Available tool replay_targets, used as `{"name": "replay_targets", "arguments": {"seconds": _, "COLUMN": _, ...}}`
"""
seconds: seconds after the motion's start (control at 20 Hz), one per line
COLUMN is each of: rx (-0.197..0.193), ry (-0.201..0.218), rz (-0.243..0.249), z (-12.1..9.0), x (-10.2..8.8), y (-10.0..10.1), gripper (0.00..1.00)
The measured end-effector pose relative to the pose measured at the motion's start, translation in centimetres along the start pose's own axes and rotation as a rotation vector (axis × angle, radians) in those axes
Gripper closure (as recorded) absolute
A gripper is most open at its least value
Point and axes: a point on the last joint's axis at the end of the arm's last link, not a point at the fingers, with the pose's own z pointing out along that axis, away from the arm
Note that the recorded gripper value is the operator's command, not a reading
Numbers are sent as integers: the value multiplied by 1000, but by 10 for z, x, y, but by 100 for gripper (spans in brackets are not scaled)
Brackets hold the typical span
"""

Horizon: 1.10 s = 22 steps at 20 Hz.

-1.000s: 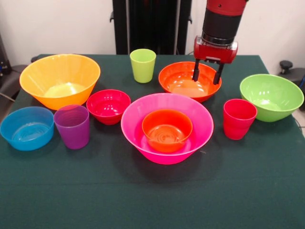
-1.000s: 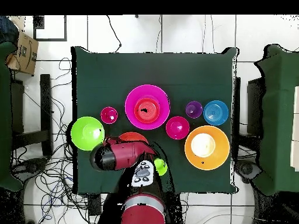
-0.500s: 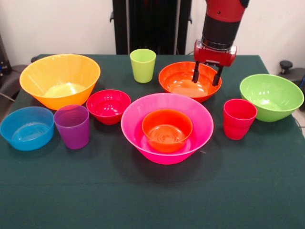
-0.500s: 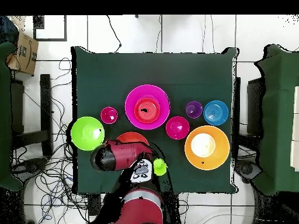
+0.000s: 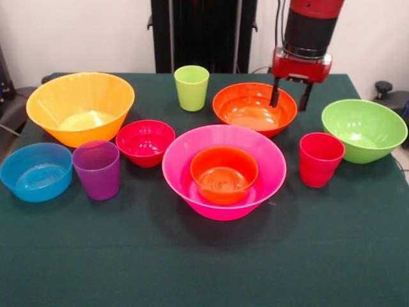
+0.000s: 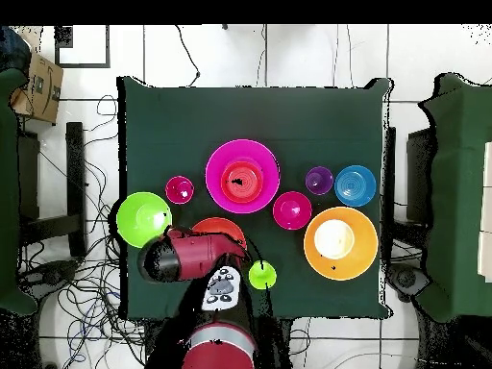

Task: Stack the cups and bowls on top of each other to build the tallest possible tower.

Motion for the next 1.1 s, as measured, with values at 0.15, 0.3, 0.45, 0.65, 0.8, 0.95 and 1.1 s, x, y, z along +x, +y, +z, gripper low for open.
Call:
{"name": "replay_targets", "arguments": {"seconds": 0.15, "rx": -8, "ry": -17, "rz": 2, "z": -9, "x": -3, "y": 9, "gripper": 0}}
{"name": "replay_targets", "arguments": {"seconds": 0.3, "rx": -15, "ry": -36, "rz": 6, "z": -18, "x": -6, "y": 18, "gripper": 0}}
{"name": "replay_targets", "arguments": {"seconds": 0.45, "rx": -18, "ry": -48, "rz": 12, "z": -26, "x": -7, "y": 26, "gripper": 0}}
{"name": "replay_targets", "arguments": {"seconds": 0.65, "rx": -13, "ry": -57, "rz": 19, "z": -31, "x": -3, "y": 36, "gripper": 0}}
{"name": "replay_targets", "arguments": {"seconds": 0.8, "rx": -11, "ry": -60, "rz": 22, "z": -34, "x": 1, "y": 44, "gripper": 0}}
{"name": "replay_targets", "arguments": {"seconds": 0.95, "rx": -11, "ry": -59, "rz": 25, "z": -34, "x": 4, "y": 50, "gripper": 0}}
{"name": "replay_targets", "arguments": {"seconds": 1.1, "rx": -12, "ry": -55, "rz": 29, "z": -34, "x": 9, "y": 58, "gripper": 0}}
